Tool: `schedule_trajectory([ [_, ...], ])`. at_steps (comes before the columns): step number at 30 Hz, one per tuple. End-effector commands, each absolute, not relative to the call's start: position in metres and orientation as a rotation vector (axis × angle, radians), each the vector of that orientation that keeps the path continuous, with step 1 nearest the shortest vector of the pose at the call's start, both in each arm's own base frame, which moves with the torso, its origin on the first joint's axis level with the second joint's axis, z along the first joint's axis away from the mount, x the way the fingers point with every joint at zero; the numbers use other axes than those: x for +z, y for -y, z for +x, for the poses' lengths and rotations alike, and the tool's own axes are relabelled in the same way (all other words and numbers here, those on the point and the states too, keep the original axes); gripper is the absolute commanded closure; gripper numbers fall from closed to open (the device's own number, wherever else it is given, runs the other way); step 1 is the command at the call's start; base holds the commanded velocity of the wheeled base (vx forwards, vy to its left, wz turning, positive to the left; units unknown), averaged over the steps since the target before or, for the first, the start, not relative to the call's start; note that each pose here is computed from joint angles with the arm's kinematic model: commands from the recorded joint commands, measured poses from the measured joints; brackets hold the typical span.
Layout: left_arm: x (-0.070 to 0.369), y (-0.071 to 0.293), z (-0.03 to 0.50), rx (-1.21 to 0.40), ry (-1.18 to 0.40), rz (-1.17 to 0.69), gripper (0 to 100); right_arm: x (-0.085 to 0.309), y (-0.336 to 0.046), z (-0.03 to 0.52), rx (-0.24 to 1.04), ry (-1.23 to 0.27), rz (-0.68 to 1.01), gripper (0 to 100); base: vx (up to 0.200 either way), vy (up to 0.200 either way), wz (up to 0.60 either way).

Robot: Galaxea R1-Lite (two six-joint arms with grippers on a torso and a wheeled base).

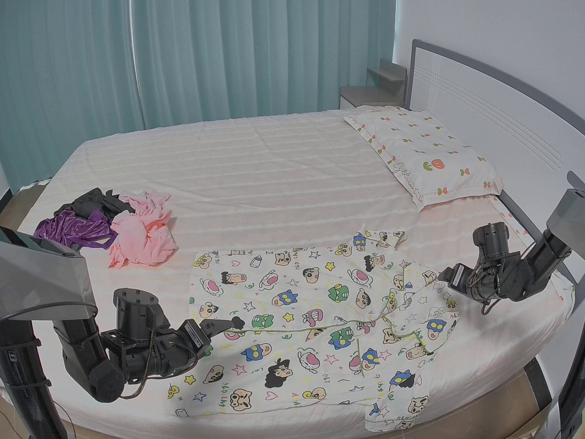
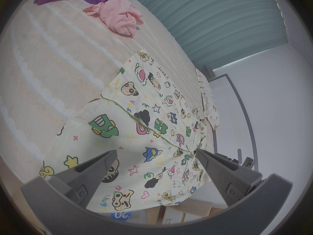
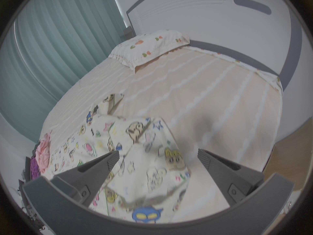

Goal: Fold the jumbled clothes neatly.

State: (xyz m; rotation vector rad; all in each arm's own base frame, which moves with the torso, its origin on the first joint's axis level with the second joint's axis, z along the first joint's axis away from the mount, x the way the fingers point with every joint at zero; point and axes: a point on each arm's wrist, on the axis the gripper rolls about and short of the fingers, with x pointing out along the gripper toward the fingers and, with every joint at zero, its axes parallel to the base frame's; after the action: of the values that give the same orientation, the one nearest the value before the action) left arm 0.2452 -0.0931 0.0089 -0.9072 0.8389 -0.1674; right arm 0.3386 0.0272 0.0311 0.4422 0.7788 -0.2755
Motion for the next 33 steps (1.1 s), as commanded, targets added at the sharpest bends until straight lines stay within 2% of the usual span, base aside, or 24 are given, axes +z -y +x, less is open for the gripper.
schedule_trajectory([
  [1,0.009,0.095,0.243,-0.173,-0.844,-0.903,0,0.044,-0.024,0.301,-0.222,-0.815,0.472,0,-0.200,0.000,0.00],
  [13,0.008,0.094,0.243,-0.171,-0.847,-0.892,0,0.005,-0.050,0.256,-0.018,-0.888,0.460,0,-0.200,0.000,0.00],
  [21,-0.006,0.088,0.234,-0.159,-0.886,-0.729,0,-0.019,-0.068,0.247,0.030,-0.951,0.415,0,0.000,0.000,0.00],
  [27,-0.033,0.082,0.229,-0.047,-0.912,-0.521,0,-0.033,-0.067,0.237,0.043,-0.926,0.416,0,0.000,0.000,0.00],
  [33,-0.037,0.078,0.228,-0.020,-0.924,-0.495,0,-0.045,-0.066,0.236,0.047,-0.908,0.396,0,0.000,0.000,0.00],
])
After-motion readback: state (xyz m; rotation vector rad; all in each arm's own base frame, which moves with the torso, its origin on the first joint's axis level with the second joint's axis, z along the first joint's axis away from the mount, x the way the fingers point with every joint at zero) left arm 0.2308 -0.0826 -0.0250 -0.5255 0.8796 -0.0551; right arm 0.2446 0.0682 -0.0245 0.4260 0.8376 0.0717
